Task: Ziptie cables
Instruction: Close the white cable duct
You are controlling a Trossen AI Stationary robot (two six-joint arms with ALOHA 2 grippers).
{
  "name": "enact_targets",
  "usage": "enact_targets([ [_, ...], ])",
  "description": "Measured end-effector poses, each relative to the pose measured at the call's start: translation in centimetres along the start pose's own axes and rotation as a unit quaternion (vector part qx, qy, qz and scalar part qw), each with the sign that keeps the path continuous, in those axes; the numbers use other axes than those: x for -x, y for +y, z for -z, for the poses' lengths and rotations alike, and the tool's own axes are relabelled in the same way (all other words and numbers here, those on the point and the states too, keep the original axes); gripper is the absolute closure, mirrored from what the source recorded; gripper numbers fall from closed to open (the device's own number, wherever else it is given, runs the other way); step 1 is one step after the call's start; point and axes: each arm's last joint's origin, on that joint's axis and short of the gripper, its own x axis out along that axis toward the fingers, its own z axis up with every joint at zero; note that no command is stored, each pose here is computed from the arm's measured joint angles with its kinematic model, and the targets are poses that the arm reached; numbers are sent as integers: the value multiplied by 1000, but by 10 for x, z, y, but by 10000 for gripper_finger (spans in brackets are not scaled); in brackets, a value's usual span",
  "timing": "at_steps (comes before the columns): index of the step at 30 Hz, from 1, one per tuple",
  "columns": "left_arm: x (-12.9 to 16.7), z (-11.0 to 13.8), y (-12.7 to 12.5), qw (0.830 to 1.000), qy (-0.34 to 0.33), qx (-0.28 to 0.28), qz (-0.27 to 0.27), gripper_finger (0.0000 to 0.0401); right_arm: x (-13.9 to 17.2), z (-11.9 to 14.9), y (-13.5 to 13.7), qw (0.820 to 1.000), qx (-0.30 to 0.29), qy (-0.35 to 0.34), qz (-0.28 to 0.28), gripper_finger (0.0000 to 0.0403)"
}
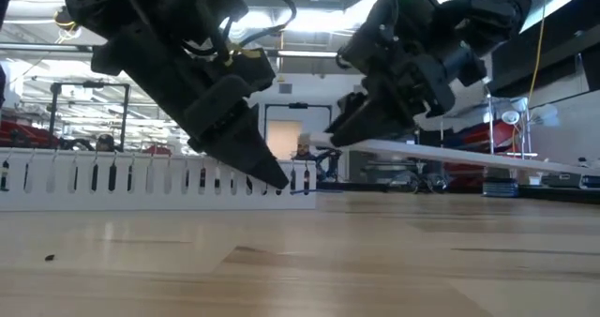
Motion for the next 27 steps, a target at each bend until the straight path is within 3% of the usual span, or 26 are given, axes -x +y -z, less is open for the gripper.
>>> enact_targets([
  [10,0,0,0,1000,-1,1,-1,159,-19,-5,-5,1000,9,27,11,180],
  [27,0,0,0,1000,0,-4,-1,163,-25,-2,-11,998,-6,62,15,180],
])
